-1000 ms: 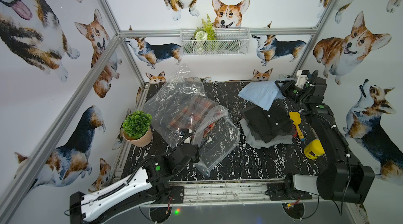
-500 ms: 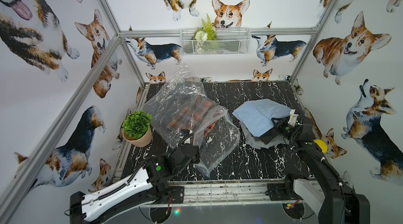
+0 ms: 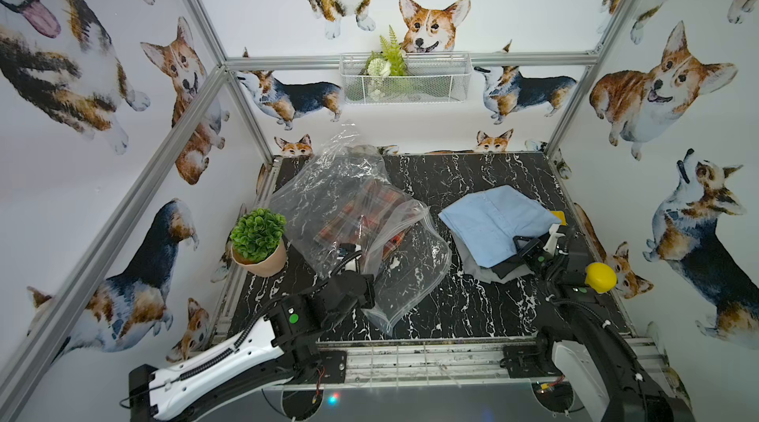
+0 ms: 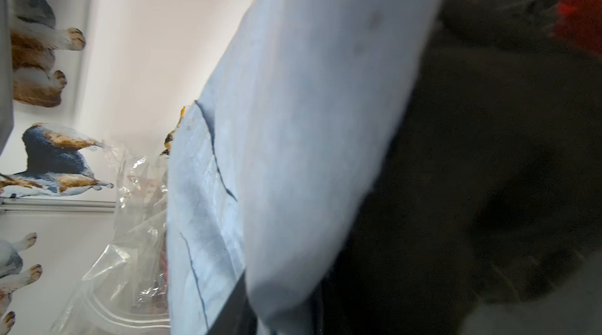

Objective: Take the shirt out of the vacuum bag
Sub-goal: Place the shirt at the center of the board, then take out the shirt from the vacuum bag, then place the shirt at the center of the board.

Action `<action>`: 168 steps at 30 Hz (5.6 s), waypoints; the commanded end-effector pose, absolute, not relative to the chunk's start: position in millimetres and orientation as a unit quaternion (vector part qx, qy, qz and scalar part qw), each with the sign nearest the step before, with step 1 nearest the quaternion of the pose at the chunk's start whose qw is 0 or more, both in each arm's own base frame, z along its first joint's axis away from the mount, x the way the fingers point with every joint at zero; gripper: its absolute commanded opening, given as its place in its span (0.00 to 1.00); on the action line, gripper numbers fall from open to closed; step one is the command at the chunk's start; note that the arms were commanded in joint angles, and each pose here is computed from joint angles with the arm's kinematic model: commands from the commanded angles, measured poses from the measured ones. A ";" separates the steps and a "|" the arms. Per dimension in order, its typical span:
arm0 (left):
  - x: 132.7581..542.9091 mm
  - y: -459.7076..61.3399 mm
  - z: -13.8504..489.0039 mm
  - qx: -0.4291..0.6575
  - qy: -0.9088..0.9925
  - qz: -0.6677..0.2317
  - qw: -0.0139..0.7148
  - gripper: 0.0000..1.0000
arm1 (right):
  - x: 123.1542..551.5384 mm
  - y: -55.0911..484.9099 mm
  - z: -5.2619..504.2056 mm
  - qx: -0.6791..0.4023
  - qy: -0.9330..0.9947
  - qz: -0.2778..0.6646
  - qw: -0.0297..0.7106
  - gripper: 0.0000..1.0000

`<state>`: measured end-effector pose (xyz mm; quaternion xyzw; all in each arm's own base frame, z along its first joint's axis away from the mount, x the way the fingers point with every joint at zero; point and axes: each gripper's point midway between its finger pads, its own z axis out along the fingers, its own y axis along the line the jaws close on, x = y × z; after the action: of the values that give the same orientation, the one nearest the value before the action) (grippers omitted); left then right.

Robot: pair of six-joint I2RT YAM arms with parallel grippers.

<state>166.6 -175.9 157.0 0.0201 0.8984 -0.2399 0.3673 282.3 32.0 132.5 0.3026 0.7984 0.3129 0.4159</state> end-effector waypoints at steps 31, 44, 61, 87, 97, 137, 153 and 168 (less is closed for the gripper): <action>180.0 -209.0 194.4 0.013 0.877 -0.290 0.383 0.00 | 262.8 313.6 189.9 0.087 0.841 0.412 0.340 0.62; 179.0 -200.4 195.3 0.014 0.878 -0.279 0.389 0.00 | 268.0 385.6 113.3 0.083 0.869 0.397 0.283 0.62; 178.2 -197.6 191.5 0.014 0.879 -0.274 0.389 0.00 | 290.7 405.2 38.2 0.128 0.879 0.388 0.245 0.62; 177.3 -198.3 185.5 0.010 0.881 -0.277 0.383 0.00 | 348.4 435.5 19.9 0.188 0.853 0.422 0.243 0.41; 175.8 -192.8 179.6 0.008 0.883 -0.272 0.383 0.00 | 353.1 430.0 45.4 0.175 0.839 0.445 0.259 0.00; 187.5 -176.3 165.5 -0.009 0.891 -0.206 0.404 0.00 | 203.4 345.9 257.5 0.033 0.783 0.539 0.309 0.00; 185.5 -175.2 161.1 -0.011 0.892 -0.209 0.400 0.00 | 214.1 238.0 358.8 0.064 0.757 0.523 0.388 0.00; 182.6 -170.2 160.1 -0.017 0.891 -0.215 0.400 0.00 | 308.7 127.2 435.5 0.144 0.736 0.500 0.433 0.00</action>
<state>182.4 -172.5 162.9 -0.0062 0.8905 -0.2148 0.4010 305.8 123.5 415.4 0.1825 0.7396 0.4796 0.4354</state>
